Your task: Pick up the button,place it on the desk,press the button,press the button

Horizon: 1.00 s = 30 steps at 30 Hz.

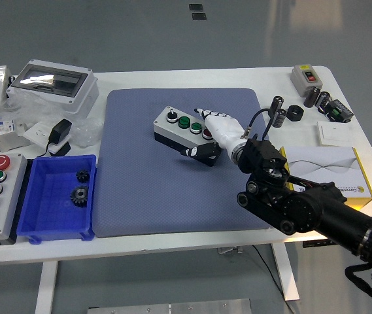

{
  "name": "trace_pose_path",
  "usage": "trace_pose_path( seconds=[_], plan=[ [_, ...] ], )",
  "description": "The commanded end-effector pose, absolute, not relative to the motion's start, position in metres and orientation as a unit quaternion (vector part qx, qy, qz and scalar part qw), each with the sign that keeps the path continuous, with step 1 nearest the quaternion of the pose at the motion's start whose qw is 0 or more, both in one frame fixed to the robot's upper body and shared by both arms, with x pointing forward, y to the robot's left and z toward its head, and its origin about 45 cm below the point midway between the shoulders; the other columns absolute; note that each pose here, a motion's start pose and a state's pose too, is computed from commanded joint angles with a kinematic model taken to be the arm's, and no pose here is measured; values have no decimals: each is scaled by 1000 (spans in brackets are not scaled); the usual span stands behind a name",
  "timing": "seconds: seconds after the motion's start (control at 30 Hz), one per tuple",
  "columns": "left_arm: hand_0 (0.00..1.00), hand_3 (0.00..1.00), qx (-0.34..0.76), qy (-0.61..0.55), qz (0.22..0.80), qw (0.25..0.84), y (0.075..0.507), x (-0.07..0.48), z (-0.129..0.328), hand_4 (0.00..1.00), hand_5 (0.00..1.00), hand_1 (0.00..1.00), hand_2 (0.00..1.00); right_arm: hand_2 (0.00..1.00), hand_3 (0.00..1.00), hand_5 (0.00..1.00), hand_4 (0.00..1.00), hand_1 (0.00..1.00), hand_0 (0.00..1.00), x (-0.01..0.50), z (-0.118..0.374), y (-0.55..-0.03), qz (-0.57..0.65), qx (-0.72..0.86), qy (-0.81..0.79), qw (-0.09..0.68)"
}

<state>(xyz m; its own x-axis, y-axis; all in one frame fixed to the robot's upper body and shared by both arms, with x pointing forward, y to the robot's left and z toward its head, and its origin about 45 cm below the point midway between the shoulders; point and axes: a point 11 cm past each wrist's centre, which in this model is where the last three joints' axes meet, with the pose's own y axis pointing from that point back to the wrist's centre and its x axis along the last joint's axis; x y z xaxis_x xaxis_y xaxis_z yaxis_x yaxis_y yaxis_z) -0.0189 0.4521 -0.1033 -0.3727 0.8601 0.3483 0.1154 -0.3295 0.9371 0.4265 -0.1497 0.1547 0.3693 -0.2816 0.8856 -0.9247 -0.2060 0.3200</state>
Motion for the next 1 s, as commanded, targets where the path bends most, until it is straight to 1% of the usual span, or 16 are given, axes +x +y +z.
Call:
trace_pose_path(
  seconds=[0.37,0.4,0.6,0.63,0.8,0.83,1.0],
  plan=[
    [657,707,483,504,656,287,451,-17,-104,840,284,585,620,998,998,490,998,998,998,426,147,-150,345,695,-439,453],
    [657,701,484,504,656,287,451,-17,-104,840,284,586,620,956,998,490,998,932,872,426,146,-150,347,696,-436,454],
    [657,701,484,502,656,289,452,-15,-103,840,284,586,620,956,998,490,998,932,872,424,143,-149,361,693,-424,459],
    [657,700,484,502,656,289,452,-15,-103,840,284,586,620,875,998,489,998,837,729,424,142,-149,363,692,-423,460],
    [657,700,485,502,655,290,451,-14,-104,840,284,586,620,875,998,489,998,837,729,422,137,-149,390,678,-411,469],
    [657,696,485,502,655,290,451,-14,-104,839,283,586,620,784,998,477,998,725,585,422,136,-148,395,675,-409,470],
    [657,696,485,501,654,292,450,-14,-104,839,283,586,620,784,998,477,998,725,585,420,135,-148,415,663,-407,471]
  ],
)
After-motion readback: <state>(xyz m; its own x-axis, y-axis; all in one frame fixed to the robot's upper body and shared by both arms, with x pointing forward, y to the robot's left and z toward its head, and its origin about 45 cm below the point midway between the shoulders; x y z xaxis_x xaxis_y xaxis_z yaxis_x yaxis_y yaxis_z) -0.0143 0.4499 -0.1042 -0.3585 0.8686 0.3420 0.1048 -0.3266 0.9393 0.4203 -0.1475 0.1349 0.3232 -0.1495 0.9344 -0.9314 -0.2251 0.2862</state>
